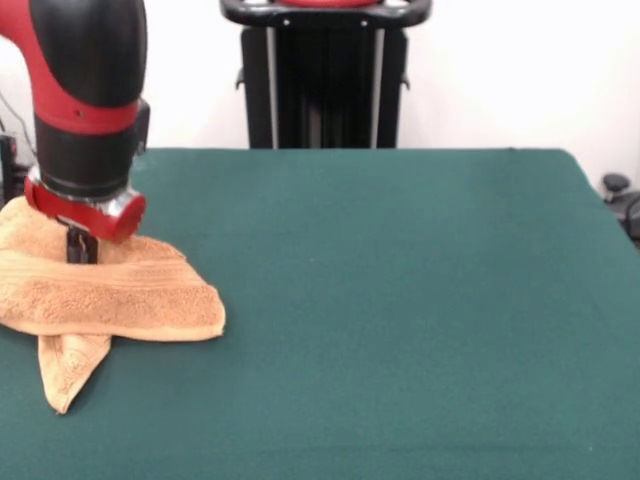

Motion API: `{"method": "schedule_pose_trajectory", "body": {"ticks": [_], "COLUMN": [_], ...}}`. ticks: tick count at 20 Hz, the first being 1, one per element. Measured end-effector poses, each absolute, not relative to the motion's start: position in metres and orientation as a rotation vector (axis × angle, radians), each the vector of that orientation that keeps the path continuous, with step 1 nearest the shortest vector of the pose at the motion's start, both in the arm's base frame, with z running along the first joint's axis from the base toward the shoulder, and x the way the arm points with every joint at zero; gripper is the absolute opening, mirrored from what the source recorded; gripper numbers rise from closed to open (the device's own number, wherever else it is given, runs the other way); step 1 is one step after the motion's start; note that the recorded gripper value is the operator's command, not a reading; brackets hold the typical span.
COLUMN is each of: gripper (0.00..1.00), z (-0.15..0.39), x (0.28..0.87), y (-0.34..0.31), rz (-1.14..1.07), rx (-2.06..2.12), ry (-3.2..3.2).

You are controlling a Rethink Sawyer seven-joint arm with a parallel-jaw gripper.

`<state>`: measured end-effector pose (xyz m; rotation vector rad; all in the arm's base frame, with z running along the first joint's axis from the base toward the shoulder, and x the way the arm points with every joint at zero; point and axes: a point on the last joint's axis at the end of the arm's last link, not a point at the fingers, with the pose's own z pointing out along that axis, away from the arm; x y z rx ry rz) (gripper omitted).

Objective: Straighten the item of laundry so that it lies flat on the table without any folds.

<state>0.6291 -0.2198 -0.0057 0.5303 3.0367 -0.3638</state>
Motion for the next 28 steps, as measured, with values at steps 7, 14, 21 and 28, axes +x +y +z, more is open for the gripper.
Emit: {"method": "schedule_pose_trajectory", "body": {"ticks": [7,14,21,28], "gripper": [0.00,0.00,0.00,0.00], "z": [-0.029,-0.030,-0.029,-0.025], "x": [0.629,0.630,0.629,0.627], "y": [-0.223,-0.214,-0.197,-0.154], "rz": [-0.401,-0.467,-0.514,-0.503], "rx": [0.498,0.438,0.390,0.370], "ry": [3.032,3.040,3.044,3.060]}}
